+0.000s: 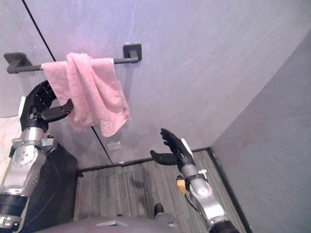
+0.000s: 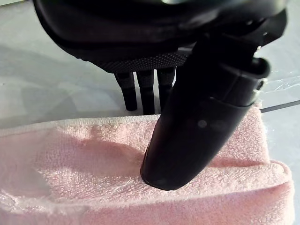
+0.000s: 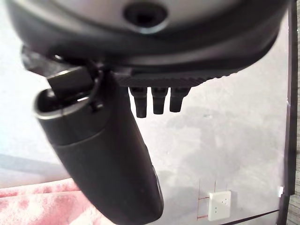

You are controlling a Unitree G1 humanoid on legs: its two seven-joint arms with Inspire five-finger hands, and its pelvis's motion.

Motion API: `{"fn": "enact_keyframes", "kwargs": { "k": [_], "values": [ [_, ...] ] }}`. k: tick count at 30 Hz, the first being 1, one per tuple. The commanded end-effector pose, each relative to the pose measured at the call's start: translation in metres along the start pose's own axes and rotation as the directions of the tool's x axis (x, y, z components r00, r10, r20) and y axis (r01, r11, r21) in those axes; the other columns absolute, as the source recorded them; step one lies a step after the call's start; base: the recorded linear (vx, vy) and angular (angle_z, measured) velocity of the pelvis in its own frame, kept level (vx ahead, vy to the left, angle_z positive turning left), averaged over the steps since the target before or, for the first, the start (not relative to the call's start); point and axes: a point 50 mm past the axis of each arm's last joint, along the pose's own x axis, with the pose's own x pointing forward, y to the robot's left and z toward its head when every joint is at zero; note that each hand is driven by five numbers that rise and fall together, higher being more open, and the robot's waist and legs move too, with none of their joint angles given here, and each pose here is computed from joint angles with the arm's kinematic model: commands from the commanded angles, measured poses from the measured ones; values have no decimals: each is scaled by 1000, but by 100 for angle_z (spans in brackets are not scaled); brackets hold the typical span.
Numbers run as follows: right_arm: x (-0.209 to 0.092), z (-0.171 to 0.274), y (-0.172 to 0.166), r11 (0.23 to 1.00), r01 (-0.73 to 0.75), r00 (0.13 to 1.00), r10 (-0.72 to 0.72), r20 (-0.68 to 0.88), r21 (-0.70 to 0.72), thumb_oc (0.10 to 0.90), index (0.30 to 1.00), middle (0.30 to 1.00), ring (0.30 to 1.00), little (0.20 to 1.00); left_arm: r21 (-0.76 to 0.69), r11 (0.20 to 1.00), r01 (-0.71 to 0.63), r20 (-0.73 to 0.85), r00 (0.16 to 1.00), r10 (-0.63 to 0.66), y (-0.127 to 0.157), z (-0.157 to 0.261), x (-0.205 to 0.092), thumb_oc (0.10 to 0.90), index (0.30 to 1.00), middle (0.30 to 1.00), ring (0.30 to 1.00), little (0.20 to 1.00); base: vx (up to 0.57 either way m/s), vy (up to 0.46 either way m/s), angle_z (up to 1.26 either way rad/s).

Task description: Organize the bathroom.

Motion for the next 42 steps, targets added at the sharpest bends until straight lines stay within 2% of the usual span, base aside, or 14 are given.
{"fn": "enact_keyframes", "kwargs": {
  "k": [1,6,7,8,9,10,17,24,27,28,34,42],
  "values": [
    [14,35,-2,999,-22,983,30,182,-49,800,900,900,900,900,14,998,-53,215,975,49,20,40,26,800,900,900,900,900,0,0,0],
    [15,35,-1,999,-19,983,27,184,-44,800,900,900,900,900,3,999,-36,203,979,35,19,37,29,800,900,900,900,900,0,0,0],
    [16,35,-1,999,-16,982,25,185,-45,800,900,900,900,900,9,999,-36,199,980,33,18,37,30,654,681,681,681,681,0,0,0],
    [16,35,-1,999,-15,982,24,185,-45,800,900,900,900,900,10,999,-36,197,980,33,18,36,30,582,573,573,573,573,0,0,0],
    [15,36,-2,999,-12,982,20,186,-42,800,900,900,900,900,6,999,-35,193,981,33,20,35,31,478,418,418,418,418,0,0,0],
    [15,36,-2,999,-12,982,20,186,-44,800,900,900,900,900,9,999,-40,195,980,37,21,35,31,400,300,300,300,300,0,0,0],
    [15,40,-6,999,10,977,-2,213,-40,800,900,900,900,900,16,997,-69,189,980,65,25,32,32,400,300,300,300,300,0,4,-3],
    [21,76,-8,999,-10,932,25,361,-42,800,900,900,900,900,19,998,-59,192,980,54,19,31,30,400,300,300,300,300,0,0,0],
    [30,99,-9,997,-36,900,63,432,-71,800,900,900,900,900,21,1000,-23,188,982,19,7,30,32,400,300,300,300,300,0,0,0],
    [36,110,-11,998,-54,891,63,450,-33,800,900,900,900,900,19,1000,-5,187,982,1,2,31,34,400,300,300,300,300,0,0,0],
    [61,141,-6,999,-32,866,42,498,-29,800,900,900,900,900,9,999,52,179,982,-53,-15,31,42,400,300,300,300,300,15,-27,7],
    [79,150,-2,1000,-11,881,11,473,-3,800,900,900,900,900,-3,991,133,189,973,-130,-32,38,41,400,300,300,300,300,31,-21,14]
  ]
}}
